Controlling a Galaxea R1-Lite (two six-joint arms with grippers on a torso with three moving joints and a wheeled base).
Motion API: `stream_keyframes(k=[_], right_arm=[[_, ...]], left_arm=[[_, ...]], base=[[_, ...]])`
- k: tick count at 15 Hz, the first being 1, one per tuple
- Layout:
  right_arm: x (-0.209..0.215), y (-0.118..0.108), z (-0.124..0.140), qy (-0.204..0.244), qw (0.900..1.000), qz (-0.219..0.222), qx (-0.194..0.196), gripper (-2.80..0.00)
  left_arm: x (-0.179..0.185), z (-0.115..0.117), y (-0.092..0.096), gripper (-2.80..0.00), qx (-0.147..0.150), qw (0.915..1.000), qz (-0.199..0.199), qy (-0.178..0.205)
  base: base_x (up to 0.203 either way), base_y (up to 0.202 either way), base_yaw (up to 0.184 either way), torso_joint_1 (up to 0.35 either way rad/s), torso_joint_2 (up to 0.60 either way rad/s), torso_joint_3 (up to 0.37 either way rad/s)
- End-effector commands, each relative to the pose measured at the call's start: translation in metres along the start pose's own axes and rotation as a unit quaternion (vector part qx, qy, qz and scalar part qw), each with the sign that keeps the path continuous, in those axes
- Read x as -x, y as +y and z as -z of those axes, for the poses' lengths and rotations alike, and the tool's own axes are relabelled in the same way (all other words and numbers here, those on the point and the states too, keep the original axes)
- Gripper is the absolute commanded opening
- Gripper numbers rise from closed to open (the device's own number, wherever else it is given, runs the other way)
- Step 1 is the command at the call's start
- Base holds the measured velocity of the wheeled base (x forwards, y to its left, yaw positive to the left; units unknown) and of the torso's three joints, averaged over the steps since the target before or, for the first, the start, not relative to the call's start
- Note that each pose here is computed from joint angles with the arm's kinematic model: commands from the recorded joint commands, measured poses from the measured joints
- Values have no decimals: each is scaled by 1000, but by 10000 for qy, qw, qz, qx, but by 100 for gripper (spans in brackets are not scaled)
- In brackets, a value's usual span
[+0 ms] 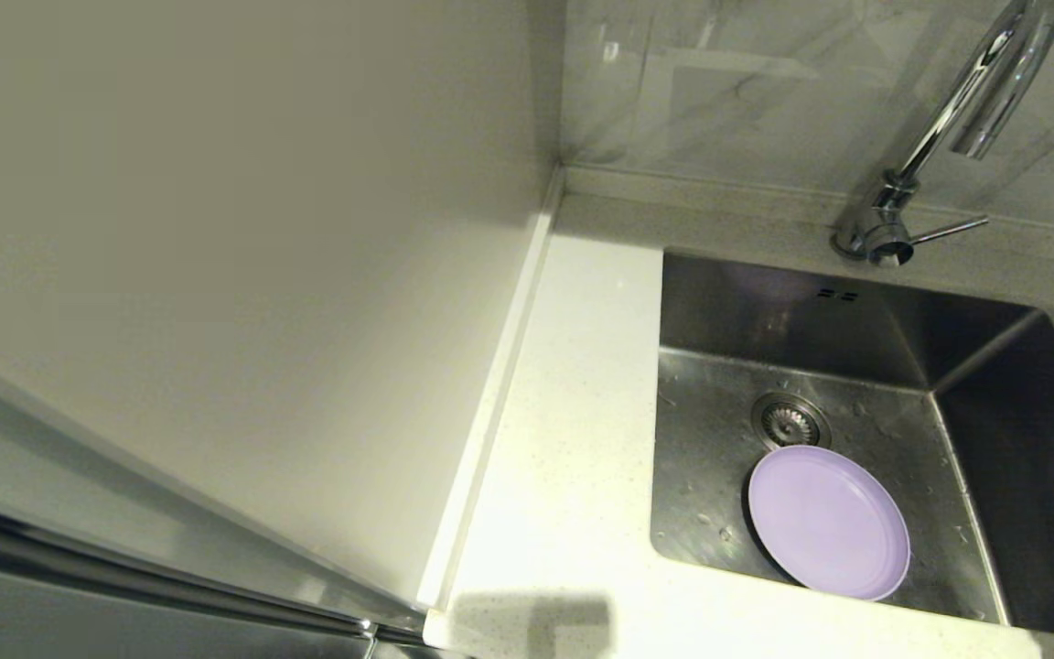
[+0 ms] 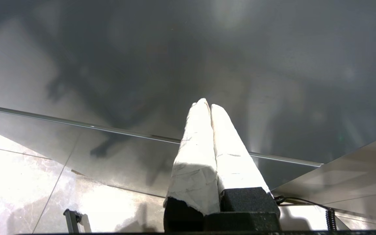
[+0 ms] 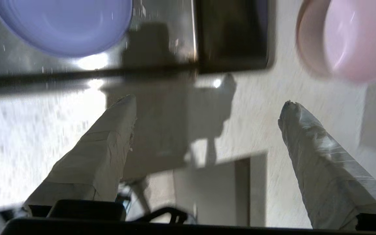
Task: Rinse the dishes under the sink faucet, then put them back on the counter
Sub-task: Put a plate back to the table from the sink
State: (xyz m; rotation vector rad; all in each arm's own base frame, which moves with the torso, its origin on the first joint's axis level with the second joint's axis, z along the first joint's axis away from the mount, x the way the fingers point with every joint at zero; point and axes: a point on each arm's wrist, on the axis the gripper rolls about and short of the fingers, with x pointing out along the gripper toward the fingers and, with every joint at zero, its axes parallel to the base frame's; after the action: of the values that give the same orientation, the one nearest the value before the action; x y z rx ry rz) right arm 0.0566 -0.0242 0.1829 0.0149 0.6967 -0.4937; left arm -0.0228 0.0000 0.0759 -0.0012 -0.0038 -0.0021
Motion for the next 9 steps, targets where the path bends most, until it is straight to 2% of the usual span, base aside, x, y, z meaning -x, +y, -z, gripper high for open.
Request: stream_keyframes(k=[1, 3, 5, 8, 9], right_arm=[[-12, 3, -23, -487, 9986, -23, 195, 0], [-19, 11, -47, -1114, 9919, -134, 602, 0], [-32, 22, -67, -1327, 9876, -312, 784, 0], [-55, 49, -99, -1420, 9854, -798, 500, 0], [-63, 60, -106, -1328, 9857, -969, 371, 0]], left_arm=[[0, 1, 0, -280, 2, 10000, -3, 11], [0, 1, 0, -280, 2, 10000, -1, 9], [0, 1, 0, -280, 2, 10000, -3, 11], [0, 1, 0, -280, 2, 10000, -1, 11], [0, 1, 0, -280, 2, 10000, -3, 11]], base=[[0, 0, 0, 0, 0, 0], [0, 0, 0, 0, 0, 0], [0, 0, 0, 0, 0, 0], [0, 0, 0, 0, 0, 0], [0, 0, 0, 0, 0, 0]])
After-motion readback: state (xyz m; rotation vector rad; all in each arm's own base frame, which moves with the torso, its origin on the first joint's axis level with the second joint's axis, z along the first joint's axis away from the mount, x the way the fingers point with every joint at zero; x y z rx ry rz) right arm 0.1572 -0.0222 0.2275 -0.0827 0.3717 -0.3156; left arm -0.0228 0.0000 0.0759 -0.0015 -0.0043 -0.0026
